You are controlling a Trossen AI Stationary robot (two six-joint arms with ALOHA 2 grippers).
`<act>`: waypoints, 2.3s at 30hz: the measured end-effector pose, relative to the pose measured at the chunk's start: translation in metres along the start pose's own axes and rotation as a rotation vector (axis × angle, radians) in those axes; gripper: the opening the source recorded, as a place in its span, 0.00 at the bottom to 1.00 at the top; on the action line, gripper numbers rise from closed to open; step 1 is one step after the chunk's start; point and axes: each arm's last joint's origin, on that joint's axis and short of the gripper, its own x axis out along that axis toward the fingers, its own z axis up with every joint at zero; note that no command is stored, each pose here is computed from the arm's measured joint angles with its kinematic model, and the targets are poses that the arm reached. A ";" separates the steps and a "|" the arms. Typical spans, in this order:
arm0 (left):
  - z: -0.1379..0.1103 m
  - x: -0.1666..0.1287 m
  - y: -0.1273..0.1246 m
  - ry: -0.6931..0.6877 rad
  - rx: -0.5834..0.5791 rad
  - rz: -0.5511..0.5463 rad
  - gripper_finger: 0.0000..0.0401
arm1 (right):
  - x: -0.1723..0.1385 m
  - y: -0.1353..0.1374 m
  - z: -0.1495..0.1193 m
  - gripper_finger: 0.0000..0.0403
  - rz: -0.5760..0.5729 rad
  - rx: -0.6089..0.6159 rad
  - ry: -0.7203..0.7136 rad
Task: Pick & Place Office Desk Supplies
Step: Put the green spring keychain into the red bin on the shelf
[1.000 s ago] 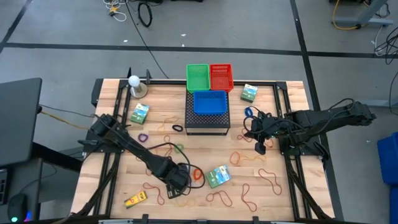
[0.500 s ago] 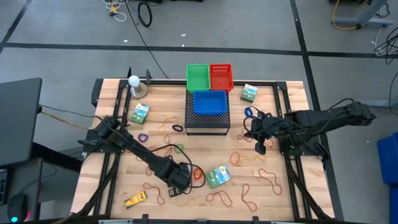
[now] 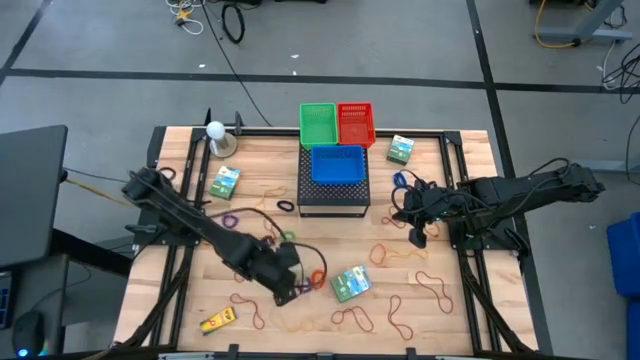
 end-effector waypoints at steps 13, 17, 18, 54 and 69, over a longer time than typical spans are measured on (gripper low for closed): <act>0.053 0.033 -0.004 -0.313 0.009 -0.100 0.05 | 0.025 0.021 0.015 0.19 0.115 0.142 -0.058; 0.065 0.064 -0.010 -0.364 0.024 -0.176 0.05 | 0.038 0.034 0.009 0.28 0.147 0.129 0.017; 0.066 0.070 -0.011 -0.365 0.023 -0.189 0.05 | 0.041 0.037 0.007 0.30 0.156 0.123 0.032; 0.080 0.062 -0.013 -0.537 0.020 -0.158 0.08 | 0.081 0.073 0.013 0.07 0.250 0.146 -0.067; 0.105 -0.025 0.046 -0.458 0.243 -0.105 0.33 | 0.073 0.071 0.024 0.05 0.248 0.240 -0.174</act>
